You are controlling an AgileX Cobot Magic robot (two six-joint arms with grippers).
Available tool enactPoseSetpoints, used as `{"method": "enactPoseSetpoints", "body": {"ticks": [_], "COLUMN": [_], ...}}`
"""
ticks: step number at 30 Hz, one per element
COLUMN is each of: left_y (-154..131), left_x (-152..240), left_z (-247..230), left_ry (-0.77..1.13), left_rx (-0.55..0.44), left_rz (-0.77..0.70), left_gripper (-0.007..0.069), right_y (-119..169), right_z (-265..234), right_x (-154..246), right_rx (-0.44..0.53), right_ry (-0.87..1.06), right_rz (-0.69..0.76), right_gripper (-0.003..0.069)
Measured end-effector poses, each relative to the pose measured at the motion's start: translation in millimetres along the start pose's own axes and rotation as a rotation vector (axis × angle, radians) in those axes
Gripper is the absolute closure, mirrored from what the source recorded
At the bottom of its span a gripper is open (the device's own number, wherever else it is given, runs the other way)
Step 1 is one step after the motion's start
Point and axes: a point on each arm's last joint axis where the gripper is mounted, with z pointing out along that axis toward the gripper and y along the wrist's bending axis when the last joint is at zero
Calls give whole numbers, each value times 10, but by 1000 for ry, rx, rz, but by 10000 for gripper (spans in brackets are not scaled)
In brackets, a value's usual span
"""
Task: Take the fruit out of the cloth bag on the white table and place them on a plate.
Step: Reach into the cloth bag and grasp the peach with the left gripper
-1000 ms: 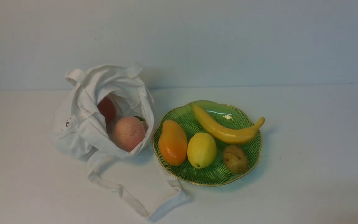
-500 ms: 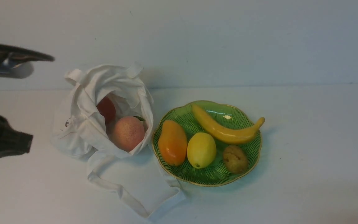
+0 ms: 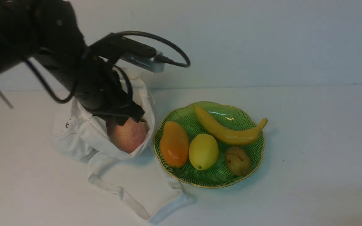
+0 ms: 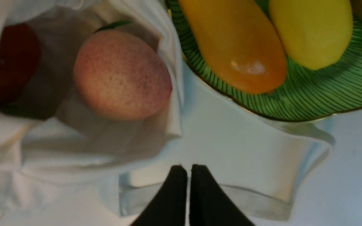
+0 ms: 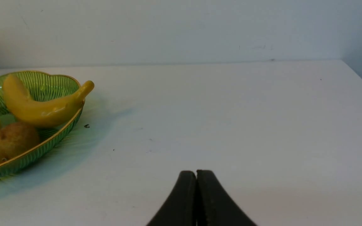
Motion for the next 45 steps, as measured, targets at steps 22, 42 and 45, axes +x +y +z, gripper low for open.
{"method": "enactPoseSetpoints", "body": {"ticks": [22,42,45], "left_y": [256,300,305], "left_x": [-297,-245,-238], "left_z": [1159,1290,1266], "left_ry": [30,114,139], "left_rx": [-176,-217,-221], "left_rz": [41,-72,-82], "left_gripper": [42,102,102], "right_y": [0,0,0], "right_z": [0,0,0], "right_x": [0,0,0], "right_rx": [0,0,0], "right_ry": [0,0,0], "right_rz": [0,0,0], "right_gripper": [674,674,674]}}
